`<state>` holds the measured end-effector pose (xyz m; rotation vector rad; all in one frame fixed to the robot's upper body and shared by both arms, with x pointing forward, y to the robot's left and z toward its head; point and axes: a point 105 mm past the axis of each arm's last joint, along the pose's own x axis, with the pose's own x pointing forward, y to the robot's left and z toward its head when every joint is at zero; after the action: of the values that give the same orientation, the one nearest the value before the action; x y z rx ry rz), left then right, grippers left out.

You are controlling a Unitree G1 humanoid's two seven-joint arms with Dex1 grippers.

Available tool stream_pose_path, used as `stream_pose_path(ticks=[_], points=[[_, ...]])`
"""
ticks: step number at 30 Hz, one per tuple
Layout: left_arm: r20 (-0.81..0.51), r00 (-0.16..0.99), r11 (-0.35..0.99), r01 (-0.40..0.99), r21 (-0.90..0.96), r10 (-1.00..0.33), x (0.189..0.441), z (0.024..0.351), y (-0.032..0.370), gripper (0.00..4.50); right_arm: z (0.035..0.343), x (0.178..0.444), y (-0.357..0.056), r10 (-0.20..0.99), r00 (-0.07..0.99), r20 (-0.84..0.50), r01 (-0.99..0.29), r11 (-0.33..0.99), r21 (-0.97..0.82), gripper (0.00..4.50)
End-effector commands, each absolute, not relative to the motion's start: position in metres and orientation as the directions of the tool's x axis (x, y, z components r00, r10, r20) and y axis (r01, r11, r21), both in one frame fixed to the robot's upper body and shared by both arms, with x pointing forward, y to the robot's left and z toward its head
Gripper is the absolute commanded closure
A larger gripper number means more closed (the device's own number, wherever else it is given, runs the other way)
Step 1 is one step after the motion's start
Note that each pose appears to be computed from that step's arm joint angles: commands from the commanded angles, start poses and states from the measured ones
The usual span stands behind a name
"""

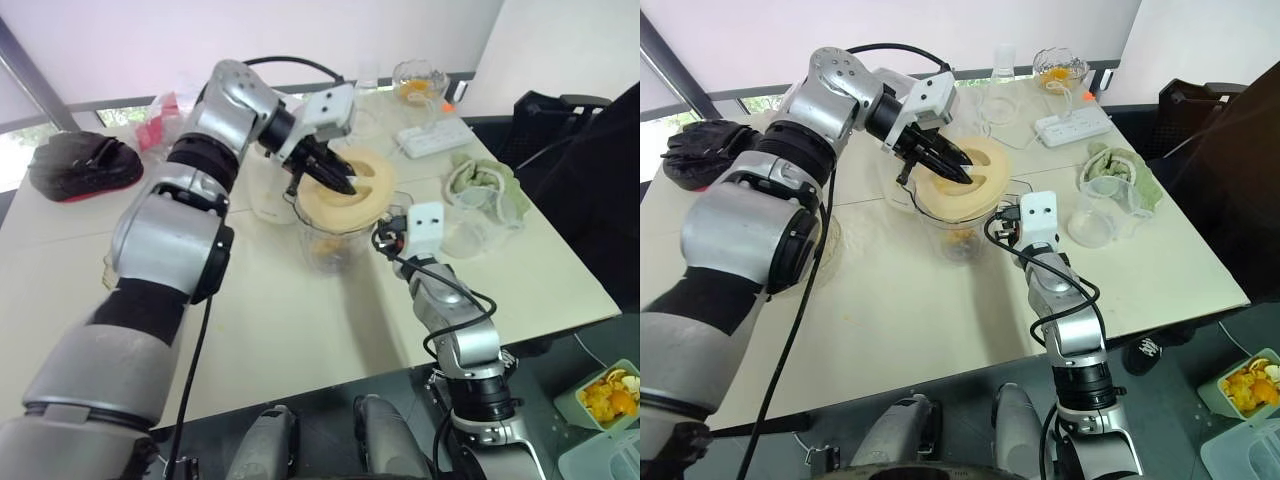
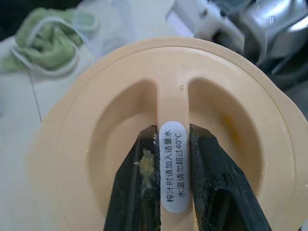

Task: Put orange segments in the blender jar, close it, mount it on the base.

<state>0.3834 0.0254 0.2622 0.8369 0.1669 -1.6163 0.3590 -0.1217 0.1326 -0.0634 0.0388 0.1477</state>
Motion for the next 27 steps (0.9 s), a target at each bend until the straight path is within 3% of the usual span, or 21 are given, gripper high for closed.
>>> stream_pose_path(ticks=[1, 14, 27], points=[[-0.633, 0.029, -0.272, 0.888, 0.372, -0.773, 0.384, 0.262, 0.030, 4.24, 0.154, 0.355, -0.123, 0.139, 0.990, 0.035, -0.136, 0.988, -0.067, 3.25], [-0.714, 0.010, -0.355, 0.862, 0.361, -0.700, 0.383, 0.235, 0.034, 4.24, 0.162, 0.353, -0.111, 0.221, 0.974, 0.041, -0.218, 0.974, -0.070, 3.25], [-0.736, -0.026, -0.375, 0.872, 0.314, -0.676, 0.381, 0.207, 0.029, 4.24, 0.159, 0.344, -0.121, 0.182, 0.983, 0.025, -0.180, 0.980, -0.080, 3.25]])
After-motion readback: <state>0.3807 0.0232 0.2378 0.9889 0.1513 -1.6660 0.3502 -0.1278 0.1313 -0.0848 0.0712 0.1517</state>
